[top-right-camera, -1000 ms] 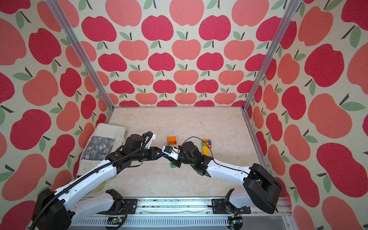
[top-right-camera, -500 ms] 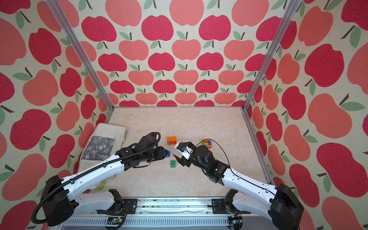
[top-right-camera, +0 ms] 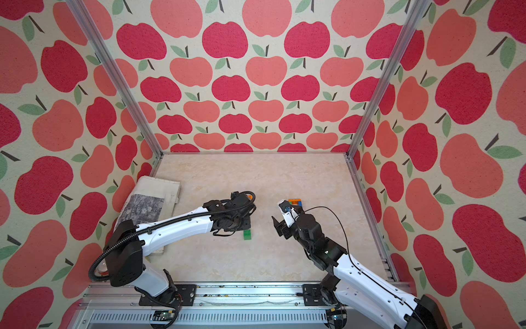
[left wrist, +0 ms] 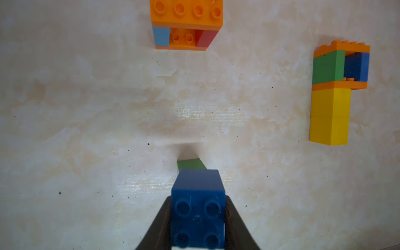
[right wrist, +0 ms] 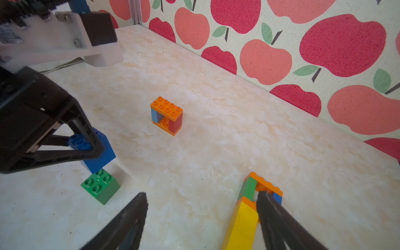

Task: Assemble the letter p with lego
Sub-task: Assemble the lego brick with the lego brick.

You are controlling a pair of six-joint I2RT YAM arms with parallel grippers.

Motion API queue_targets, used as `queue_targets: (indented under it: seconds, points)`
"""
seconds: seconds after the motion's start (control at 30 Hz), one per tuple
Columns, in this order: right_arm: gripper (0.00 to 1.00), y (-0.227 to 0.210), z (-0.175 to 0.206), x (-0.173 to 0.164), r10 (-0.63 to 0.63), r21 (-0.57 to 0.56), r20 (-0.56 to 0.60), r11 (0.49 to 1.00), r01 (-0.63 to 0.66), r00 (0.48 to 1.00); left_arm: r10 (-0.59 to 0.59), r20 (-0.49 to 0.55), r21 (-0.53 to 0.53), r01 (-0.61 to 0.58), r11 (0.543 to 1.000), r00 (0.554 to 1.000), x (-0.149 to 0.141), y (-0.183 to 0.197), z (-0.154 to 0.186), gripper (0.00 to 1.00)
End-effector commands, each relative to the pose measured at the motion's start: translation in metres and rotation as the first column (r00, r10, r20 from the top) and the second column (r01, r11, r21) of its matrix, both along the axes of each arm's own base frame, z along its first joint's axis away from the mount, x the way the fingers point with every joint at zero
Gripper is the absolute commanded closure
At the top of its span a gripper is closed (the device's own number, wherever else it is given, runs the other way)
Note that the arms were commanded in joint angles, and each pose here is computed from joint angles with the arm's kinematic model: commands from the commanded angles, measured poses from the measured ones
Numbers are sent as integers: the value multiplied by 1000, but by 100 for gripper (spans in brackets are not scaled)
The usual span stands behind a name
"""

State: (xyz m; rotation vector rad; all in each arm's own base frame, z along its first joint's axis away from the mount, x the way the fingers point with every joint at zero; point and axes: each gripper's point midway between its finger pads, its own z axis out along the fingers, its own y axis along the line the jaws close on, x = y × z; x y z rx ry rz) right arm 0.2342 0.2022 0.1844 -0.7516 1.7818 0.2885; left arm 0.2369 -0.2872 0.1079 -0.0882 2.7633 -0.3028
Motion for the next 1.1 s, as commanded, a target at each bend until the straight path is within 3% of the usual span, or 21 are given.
queue_targets:
  seconds: [0.0, 0.87, 1.07]
  points:
    - [17, -1, 1, 1, -19, 50, -17, 999, 20, 1000, 41, -15, 67, -40, 997, 999, -6, 6, -2, 74]
    - [16, 10, 0, -2, 40, 71, -23, 997, -38, 999, 17, -39, 125, -12, 992, 999, -14, -3, -31, 74]
    - [16, 9, 0, -1, 40, 70, -21, 997, -38, 999, 5, -62, 205, 7, 979, 998, -24, 3, -40, 74]
